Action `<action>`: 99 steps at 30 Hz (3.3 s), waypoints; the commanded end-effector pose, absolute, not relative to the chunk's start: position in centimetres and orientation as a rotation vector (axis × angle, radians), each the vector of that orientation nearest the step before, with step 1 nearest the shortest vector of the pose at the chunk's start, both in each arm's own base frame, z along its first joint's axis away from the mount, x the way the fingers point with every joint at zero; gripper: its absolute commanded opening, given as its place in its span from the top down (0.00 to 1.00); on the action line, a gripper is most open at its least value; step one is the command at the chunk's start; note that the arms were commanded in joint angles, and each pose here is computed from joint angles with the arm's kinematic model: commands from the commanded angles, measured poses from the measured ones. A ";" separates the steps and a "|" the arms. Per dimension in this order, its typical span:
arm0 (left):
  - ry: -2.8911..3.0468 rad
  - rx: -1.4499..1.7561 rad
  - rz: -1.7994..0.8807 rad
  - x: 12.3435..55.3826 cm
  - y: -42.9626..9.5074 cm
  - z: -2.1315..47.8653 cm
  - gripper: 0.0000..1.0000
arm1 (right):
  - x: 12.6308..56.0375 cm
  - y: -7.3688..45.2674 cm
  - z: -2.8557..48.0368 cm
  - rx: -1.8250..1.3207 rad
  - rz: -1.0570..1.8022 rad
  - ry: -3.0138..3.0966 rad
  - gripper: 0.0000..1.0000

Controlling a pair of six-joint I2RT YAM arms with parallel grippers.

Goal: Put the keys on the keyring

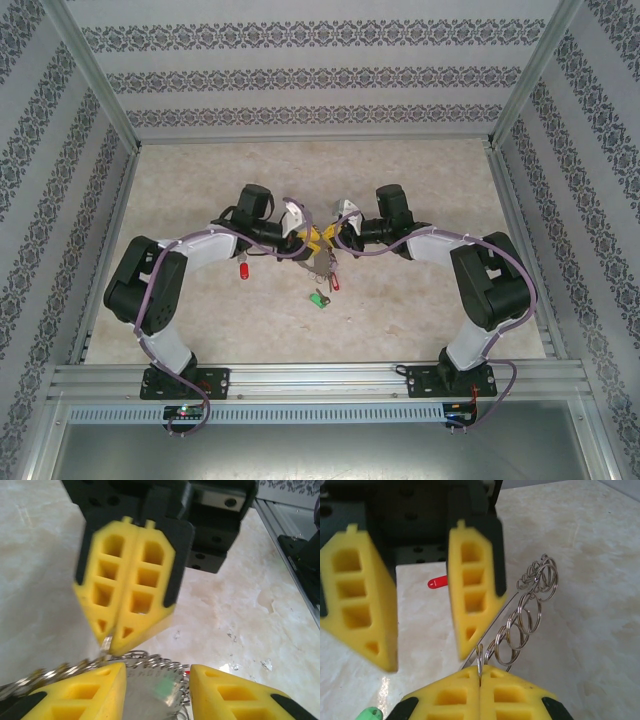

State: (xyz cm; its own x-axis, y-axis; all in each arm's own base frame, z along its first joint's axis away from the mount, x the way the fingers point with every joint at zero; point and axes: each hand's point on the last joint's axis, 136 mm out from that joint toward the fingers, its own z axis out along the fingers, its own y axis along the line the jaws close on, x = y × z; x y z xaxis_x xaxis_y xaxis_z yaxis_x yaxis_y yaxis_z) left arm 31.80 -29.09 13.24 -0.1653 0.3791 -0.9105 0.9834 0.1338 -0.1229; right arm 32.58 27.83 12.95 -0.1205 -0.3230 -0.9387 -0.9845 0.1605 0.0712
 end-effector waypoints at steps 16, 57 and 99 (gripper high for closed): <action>1.533 1.194 -0.747 33.1 -29.1 15.3 0.61 | 32.0 27.8 14.9 -1.327 0.986 1.478 1.00; 1.601 1.220 -0.704 33.9 -29.0 14.1 0.65 | 32.1 27.7 15.2 -1.328 0.985 1.478 1.00; 1.574 1.404 -0.663 33.1 -29.3 16.1 1.00 | 31.1 26.2 15.7 -1.494 0.665 1.485 0.78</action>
